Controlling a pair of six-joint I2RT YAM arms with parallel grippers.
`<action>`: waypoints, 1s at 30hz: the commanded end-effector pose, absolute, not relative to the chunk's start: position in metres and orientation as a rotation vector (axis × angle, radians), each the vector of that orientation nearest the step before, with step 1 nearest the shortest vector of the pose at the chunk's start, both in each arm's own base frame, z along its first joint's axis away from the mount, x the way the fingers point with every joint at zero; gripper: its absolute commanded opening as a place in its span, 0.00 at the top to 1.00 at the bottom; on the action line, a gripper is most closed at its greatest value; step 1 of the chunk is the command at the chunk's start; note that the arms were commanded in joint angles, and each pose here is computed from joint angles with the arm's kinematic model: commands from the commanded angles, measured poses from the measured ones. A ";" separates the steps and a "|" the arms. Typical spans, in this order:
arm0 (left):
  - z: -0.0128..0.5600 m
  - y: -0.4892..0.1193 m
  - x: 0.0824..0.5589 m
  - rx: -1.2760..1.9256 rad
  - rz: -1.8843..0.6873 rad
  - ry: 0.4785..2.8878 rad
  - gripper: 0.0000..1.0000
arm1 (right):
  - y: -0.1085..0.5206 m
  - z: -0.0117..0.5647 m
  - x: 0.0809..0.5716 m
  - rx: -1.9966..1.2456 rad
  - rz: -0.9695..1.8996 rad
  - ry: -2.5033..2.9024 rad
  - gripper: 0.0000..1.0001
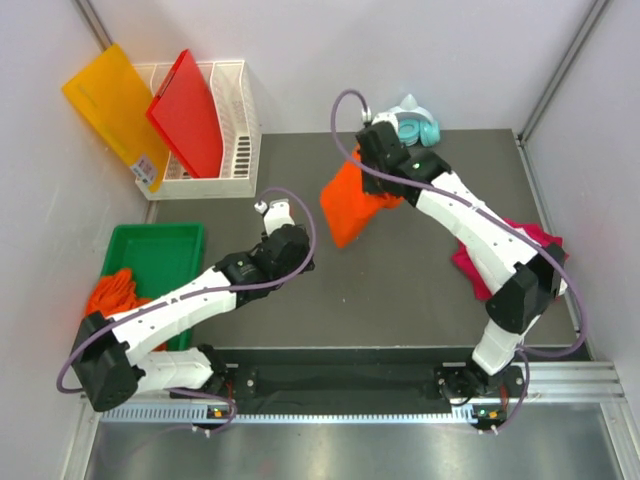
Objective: Fold and stack the t-shirts
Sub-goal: Put the neatly folded tshirt into the corner of the board with both arms
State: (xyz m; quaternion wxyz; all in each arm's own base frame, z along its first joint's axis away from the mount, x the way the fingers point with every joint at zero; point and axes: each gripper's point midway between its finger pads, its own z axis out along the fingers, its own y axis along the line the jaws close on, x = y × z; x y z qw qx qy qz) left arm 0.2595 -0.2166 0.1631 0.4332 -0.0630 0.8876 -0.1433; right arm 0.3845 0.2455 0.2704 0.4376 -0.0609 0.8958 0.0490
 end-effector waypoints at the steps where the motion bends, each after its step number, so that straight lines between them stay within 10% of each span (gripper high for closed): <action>1: 0.147 -0.210 0.259 -0.197 -0.311 2.235 0.50 | 0.246 0.223 0.365 -0.139 0.161 2.295 1.00; 30: 0.091 -0.354 0.309 -0.079 -0.580 2.366 0.54 | 0.157 0.101 0.274 -0.007 -0.132 2.512 1.00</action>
